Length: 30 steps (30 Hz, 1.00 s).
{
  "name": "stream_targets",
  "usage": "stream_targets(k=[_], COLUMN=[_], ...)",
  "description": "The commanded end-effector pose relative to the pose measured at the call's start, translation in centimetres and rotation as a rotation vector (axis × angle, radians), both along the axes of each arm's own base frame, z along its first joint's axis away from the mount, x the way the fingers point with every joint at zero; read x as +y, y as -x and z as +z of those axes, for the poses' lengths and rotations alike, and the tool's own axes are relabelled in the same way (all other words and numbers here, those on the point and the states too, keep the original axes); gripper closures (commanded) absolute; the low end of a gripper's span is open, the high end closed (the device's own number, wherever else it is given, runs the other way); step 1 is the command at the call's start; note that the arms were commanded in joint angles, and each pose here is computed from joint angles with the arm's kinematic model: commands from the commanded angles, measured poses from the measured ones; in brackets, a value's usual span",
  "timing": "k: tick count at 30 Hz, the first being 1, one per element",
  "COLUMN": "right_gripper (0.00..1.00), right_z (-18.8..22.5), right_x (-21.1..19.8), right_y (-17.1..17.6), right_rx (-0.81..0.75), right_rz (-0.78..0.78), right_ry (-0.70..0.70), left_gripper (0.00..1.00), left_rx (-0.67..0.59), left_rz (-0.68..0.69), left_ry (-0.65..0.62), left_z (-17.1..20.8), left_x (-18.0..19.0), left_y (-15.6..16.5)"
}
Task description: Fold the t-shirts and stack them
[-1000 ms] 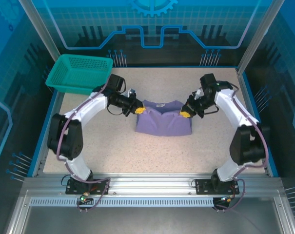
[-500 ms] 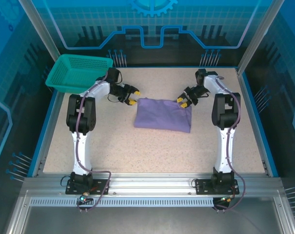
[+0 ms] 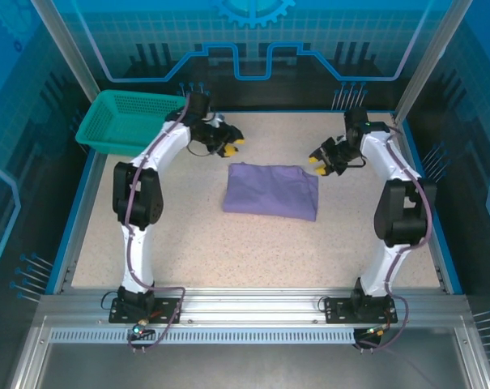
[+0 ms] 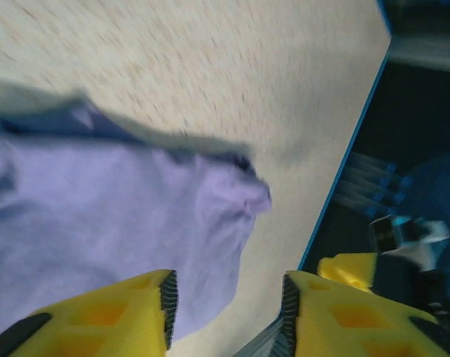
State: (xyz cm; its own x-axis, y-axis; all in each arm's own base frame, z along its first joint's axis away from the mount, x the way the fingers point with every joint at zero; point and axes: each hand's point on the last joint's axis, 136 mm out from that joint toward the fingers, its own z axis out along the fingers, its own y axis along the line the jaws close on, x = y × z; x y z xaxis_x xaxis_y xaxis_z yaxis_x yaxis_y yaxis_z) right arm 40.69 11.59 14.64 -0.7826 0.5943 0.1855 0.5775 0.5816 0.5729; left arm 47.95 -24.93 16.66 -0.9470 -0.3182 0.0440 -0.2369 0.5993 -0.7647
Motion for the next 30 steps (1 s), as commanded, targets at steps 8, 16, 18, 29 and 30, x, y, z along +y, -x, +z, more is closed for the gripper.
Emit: stream_targets(k=[8, 16, 18, 29, 30], right_gripper=[0.89, 0.88, 0.82, 0.64, 0.61], right_z=[-10.6, -14.4, -14.5, -14.9, -14.8], right_x=[6.3, 3.4, 3.0, -1.1, -1.4], right_y=[6.4, 11.8, 12.6, 16.6, 16.9], right_rx=[0.172, 0.309, 0.295, 0.312, 0.317], right_rz=[0.196, 0.193, 0.2, 0.122, 0.117], right_ry=[0.017, 0.089, 0.092, 0.126, 0.136], left_gripper=[0.67, 0.69, 0.69, 0.72, 0.72], left_rx=[0.076, 0.081, 0.086, 0.152, 0.158], left_rz=[-0.359, -0.541, -0.57, -0.592, -0.589], left_ry=[-0.217, -0.376, -0.404, -0.615, -0.632], left_z=[-8.7, -14.7, -15.3, -17.4, -17.6], left_x=[-6.4, -4.7, -4.1, 1.8, 2.3], left_y=[10.5, 15.9, 17.4, 22.1, 22.5])
